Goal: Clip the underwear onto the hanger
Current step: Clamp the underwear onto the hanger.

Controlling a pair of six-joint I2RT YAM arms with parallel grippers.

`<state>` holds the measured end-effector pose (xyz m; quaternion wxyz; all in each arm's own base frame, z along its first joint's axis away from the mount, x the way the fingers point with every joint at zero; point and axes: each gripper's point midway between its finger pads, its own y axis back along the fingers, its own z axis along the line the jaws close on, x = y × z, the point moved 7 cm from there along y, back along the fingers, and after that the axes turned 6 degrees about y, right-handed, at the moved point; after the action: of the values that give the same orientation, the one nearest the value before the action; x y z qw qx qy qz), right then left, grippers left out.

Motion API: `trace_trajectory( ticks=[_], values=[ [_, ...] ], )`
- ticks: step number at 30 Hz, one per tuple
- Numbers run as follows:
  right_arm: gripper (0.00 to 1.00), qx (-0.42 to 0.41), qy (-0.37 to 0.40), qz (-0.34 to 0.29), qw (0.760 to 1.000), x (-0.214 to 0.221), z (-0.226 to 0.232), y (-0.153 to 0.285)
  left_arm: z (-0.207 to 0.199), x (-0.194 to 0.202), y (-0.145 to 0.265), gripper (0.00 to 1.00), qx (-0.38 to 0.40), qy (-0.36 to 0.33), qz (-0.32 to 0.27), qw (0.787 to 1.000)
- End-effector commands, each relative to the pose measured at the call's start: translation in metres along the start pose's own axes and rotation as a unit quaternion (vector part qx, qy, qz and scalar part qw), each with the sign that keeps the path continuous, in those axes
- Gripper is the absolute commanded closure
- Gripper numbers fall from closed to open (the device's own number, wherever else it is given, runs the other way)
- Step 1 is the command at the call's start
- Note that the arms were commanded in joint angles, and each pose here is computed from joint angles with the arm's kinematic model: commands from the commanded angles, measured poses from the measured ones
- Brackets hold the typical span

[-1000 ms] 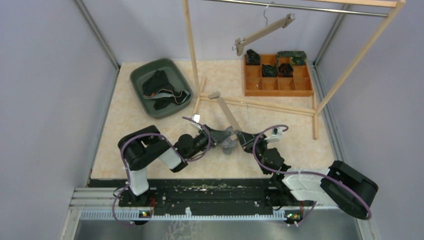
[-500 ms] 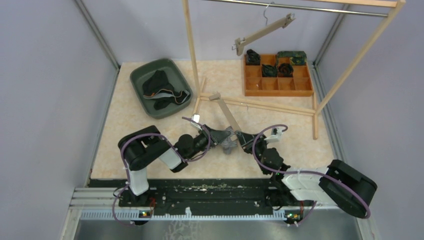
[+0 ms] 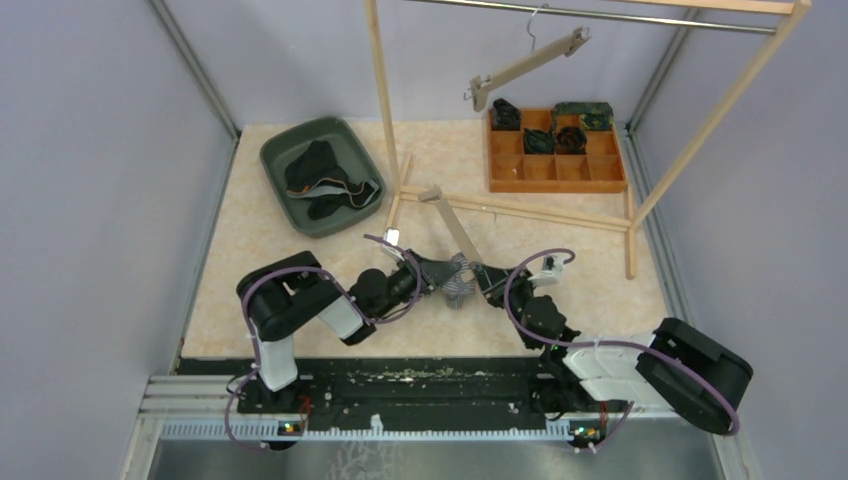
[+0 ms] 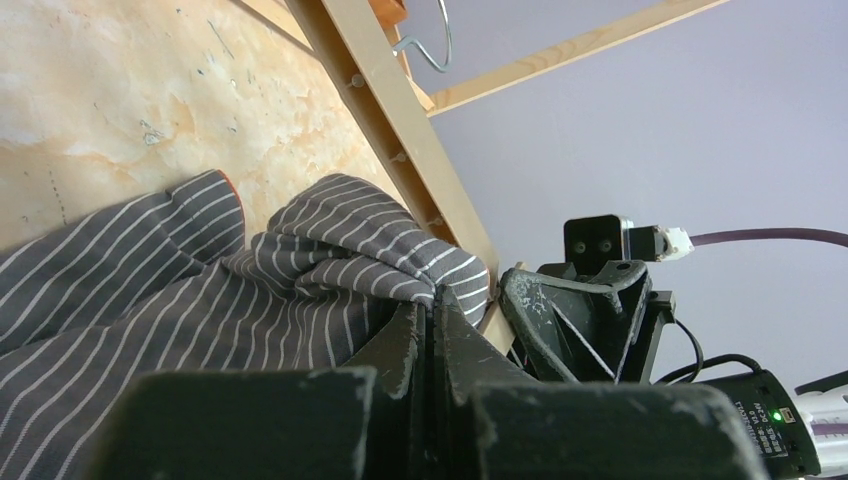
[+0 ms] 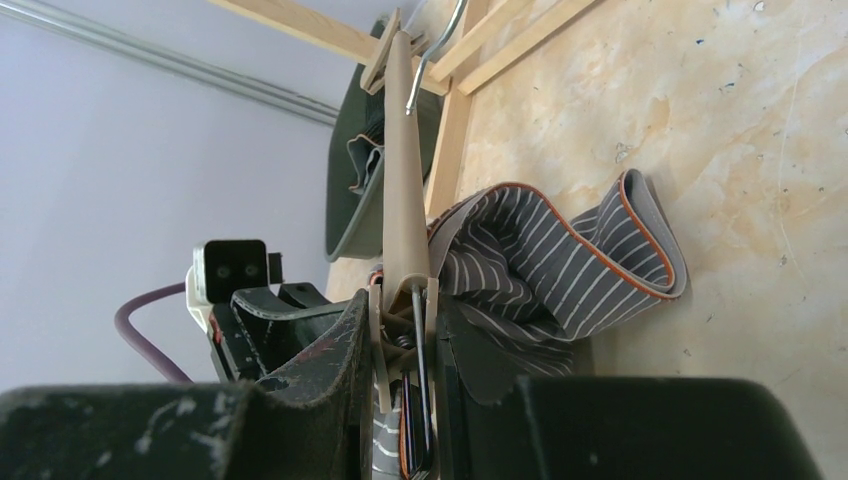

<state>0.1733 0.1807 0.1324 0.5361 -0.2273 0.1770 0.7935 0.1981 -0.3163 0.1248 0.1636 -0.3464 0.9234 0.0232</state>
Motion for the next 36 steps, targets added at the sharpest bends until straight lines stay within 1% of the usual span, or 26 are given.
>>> trace_trajectory(
  ticks=[1,2,3,5,7,12,15,16,20,22,23,26,28,30,33,36],
  values=[
    [0.97,0.015,0.009,0.02,1.0,0.008,-0.024,0.018,-0.042,-0.012,0.0,1.0,0.118,0.014,-0.039,0.992],
    [0.94,0.013,0.009,0.02,1.0,0.008,-0.024,0.019,-0.042,-0.012,0.001,1.0,0.117,0.014,-0.039,0.992],
    [0.88,0.009,0.006,0.017,1.0,0.007,-0.024,0.02,-0.042,-0.011,0.001,1.0,0.117,0.014,-0.039,0.992],
    [0.73,0.004,0.004,0.013,1.0,0.005,-0.023,0.021,-0.041,-0.011,0.001,1.0,0.117,0.014,-0.039,0.992],
    [0.63,0.002,0.006,0.012,1.0,0.005,-0.022,0.021,-0.042,-0.012,0.001,1.0,0.118,0.014,-0.04,0.992],
    [0.46,-0.005,0.004,0.007,1.0,0.003,-0.022,0.023,-0.041,-0.011,0.001,1.0,0.117,0.014,-0.039,0.992],
    [0.19,-0.007,-0.001,-0.01,1.0,-0.002,-0.023,0.026,-0.041,-0.011,0.001,1.0,0.115,0.012,-0.038,0.993],
    [0.16,-0.004,-0.001,-0.019,1.0,-0.005,-0.027,0.03,-0.041,-0.01,0.002,1.0,0.113,0.011,-0.035,0.993],
    [0.14,0.025,0.007,-0.041,0.999,-0.011,-0.036,0.032,-0.038,-0.006,-0.001,1.0,0.093,0.0,-0.011,0.996],
    [0.13,0.057,0.015,-0.04,0.997,-0.014,-0.037,0.03,-0.036,-0.001,-0.002,1.0,0.084,-0.005,0.011,0.996],
    [0.13,0.085,0.032,-0.036,0.995,-0.015,-0.041,0.032,-0.034,0.002,-0.002,1.0,0.076,-0.007,0.026,0.997],
    [0.13,0.15,0.065,-0.053,0.985,-0.03,-0.051,0.042,-0.027,0.012,-0.001,1.0,0.053,-0.012,0.065,0.996],
    [0.12,0.162,0.075,-0.077,0.981,-0.042,-0.05,0.048,-0.023,0.018,0.001,1.0,0.048,-0.012,0.085,0.995],
    [0.12,0.165,0.084,-0.086,0.979,-0.048,-0.05,0.051,-0.02,0.025,0.002,1.0,0.04,-0.009,0.108,0.993],
    [0.11,0.17,0.098,-0.079,0.978,-0.049,-0.048,0.051,-0.017,0.04,0.005,1.0,0.03,-0.007,0.157,0.987],
    [0.11,0.186,0.125,-0.053,0.973,-0.041,-0.049,0.044,-0.017,0.053,0.013,1.0,0.032,-0.004,0.183,0.983]
  ],
)
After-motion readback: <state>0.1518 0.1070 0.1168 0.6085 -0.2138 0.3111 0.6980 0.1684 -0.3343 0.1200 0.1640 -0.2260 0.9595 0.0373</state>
